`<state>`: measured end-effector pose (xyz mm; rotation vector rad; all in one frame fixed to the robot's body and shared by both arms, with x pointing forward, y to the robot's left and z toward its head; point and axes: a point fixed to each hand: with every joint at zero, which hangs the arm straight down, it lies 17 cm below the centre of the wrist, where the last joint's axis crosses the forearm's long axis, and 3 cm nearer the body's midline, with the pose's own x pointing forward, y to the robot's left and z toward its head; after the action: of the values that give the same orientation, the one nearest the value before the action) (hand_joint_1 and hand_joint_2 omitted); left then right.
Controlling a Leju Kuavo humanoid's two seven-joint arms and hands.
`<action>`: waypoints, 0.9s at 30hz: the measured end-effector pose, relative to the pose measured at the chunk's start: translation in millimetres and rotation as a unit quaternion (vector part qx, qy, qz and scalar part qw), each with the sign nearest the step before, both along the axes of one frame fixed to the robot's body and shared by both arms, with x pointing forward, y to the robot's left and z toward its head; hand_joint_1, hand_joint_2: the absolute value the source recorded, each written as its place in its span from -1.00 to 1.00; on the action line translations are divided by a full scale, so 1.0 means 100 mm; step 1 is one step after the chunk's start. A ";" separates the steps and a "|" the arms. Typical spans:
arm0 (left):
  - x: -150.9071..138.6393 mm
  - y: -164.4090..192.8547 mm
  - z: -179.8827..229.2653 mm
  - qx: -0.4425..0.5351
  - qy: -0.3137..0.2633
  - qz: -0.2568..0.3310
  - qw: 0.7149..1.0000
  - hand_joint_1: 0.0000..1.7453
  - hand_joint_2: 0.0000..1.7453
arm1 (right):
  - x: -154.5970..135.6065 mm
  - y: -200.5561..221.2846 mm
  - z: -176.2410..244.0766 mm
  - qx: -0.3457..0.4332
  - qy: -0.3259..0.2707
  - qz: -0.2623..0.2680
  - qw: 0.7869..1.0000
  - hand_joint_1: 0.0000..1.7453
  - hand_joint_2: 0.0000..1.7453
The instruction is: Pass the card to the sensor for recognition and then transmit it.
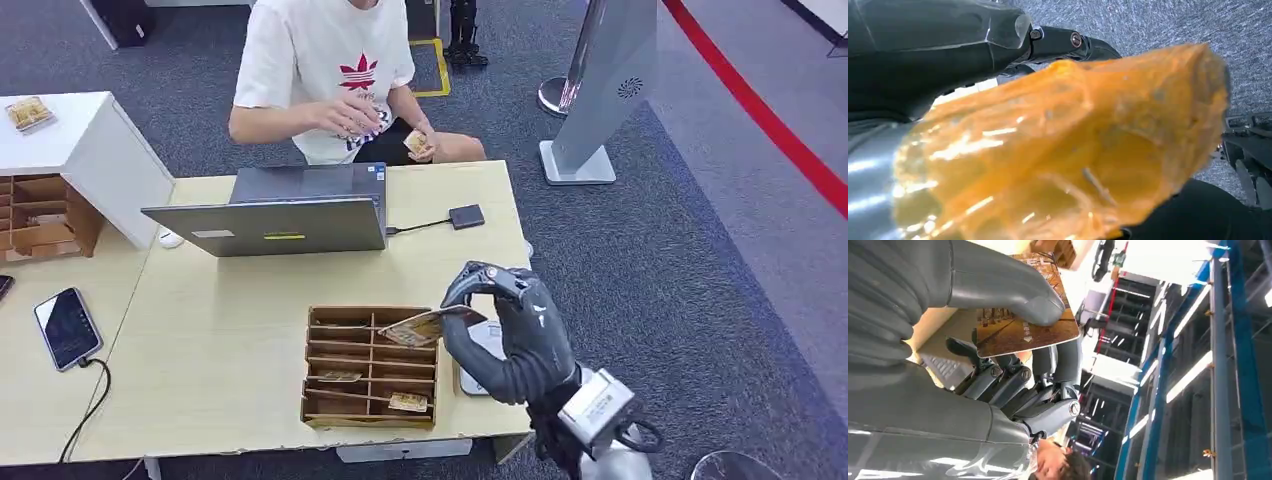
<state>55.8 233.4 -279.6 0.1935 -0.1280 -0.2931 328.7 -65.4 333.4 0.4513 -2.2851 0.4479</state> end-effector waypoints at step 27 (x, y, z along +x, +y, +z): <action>0.15 0.05 0.01 0.011 -0.008 -0.079 0.997 -1.00 -1.00 | 1.56 0.39 -0.23 -0.134 0.100 -0.070 0.983 1.00 1.00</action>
<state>70.9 238.8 -278.4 0.2083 -0.1565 -0.4509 484.7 -26.7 310.3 0.1888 -2.0107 0.6008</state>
